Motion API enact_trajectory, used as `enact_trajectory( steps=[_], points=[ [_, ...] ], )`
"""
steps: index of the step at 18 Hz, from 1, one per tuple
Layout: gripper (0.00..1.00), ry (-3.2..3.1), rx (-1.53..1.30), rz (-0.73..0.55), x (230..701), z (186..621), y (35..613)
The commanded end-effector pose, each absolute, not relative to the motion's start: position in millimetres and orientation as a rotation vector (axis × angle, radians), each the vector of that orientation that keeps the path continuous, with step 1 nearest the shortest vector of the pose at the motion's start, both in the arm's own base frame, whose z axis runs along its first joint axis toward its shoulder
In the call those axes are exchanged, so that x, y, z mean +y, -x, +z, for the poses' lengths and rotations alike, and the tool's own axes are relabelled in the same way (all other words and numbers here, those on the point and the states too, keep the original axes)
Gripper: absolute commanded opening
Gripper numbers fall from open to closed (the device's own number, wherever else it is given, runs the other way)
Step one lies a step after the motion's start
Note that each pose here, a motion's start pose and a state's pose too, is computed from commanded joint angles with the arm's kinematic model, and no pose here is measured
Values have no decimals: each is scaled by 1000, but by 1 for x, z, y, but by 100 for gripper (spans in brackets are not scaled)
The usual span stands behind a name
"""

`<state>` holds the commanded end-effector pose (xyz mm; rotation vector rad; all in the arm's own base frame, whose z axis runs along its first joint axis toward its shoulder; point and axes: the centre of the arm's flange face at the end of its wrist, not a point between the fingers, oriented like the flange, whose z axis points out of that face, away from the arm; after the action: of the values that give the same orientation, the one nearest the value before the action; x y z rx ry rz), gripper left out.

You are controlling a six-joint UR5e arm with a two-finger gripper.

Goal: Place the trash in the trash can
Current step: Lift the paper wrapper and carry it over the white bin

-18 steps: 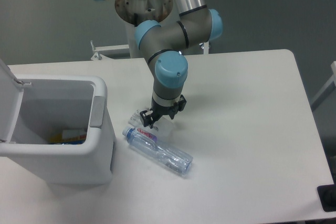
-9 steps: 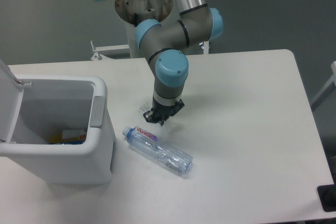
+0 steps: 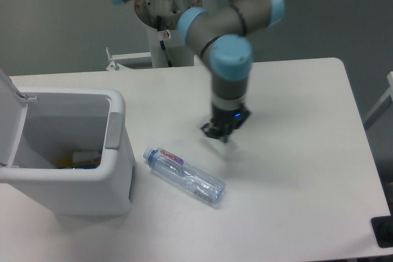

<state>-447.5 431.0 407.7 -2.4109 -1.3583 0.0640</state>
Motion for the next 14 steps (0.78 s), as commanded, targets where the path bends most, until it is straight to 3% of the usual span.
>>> enact_trajectory(
  steps=[6,8,14],
  points=[
    [10,2252,-1234,-27,443,489,443],
    [9,2205,-1149,-138,452,511,428],
    [9,2107,-937,-269,453,584,364]
  ],
)
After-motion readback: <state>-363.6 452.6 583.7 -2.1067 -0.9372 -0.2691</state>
